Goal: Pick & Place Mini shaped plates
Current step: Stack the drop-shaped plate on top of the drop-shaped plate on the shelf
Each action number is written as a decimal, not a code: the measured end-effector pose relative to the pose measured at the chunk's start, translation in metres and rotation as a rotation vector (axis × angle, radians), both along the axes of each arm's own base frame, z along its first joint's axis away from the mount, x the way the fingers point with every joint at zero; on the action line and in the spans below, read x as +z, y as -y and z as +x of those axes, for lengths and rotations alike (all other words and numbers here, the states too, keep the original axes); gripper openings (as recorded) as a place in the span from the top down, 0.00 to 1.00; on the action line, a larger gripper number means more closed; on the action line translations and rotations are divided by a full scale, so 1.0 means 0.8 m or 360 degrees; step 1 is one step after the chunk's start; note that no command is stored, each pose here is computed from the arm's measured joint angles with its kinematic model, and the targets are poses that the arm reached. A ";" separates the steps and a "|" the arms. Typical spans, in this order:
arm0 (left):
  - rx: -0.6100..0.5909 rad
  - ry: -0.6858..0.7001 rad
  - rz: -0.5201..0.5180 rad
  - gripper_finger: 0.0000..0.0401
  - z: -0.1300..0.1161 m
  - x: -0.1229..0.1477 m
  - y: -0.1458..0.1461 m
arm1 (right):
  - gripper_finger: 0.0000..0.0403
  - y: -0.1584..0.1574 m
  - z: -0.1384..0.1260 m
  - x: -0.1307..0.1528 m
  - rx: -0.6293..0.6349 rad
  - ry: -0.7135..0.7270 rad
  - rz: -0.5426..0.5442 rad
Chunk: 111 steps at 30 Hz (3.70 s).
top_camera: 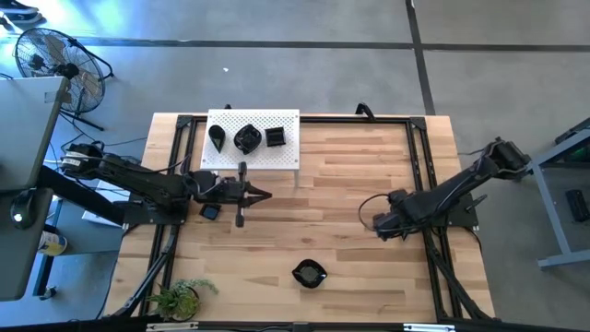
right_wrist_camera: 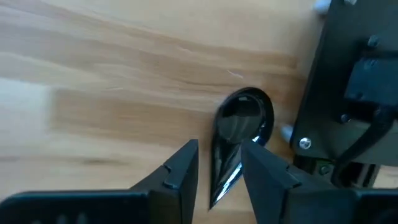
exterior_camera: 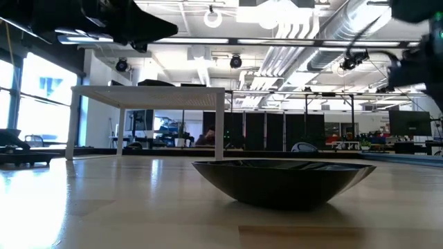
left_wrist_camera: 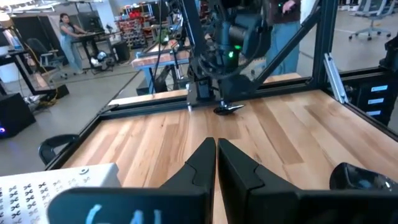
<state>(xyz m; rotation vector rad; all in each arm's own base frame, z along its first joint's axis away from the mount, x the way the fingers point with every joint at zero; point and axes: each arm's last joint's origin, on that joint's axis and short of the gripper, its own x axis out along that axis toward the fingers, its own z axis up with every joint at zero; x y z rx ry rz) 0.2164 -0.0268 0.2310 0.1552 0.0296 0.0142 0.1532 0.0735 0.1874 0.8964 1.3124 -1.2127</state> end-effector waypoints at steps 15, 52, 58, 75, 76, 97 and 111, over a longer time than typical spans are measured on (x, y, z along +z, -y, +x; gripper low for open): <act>0.0020 -0.0023 0.0003 0.97 0.000 -0.002 0.000 | 0.89 0.003 -0.012 -0.069 -0.0066 -0.0058 0.0072; 0.0134 -0.0022 0.0012 0.97 0.000 -0.001 -0.003 | 0.99 -0.008 0.246 -0.017 0.0289 0.1006 -0.0249; 0.0134 -0.0026 0.0014 0.97 0.000 -0.002 -0.003 | 0.99 -0.003 0.287 -0.030 0.0299 0.1045 -0.0347; 0.0130 -0.0022 0.0012 0.97 0.000 -0.001 -0.003 | 0.95 0.000 0.311 -0.053 0.0309 0.1180 -0.0349; 0.0125 -0.0019 0.0010 0.97 0.000 -0.001 -0.003 | 0.93 0.000 0.311 -0.053 0.0310 0.1180 -0.0349; 0.0100 -0.0059 -0.0046 0.97 0.000 -0.005 -0.002 | 0.91 -0.016 0.276 -0.011 0.0919 0.1091 -0.0449; -0.0018 -0.0424 -0.0140 0.97 0.014 0.023 0.024 | 0.99 0.005 0.175 -0.046 0.1149 0.1319 -0.0894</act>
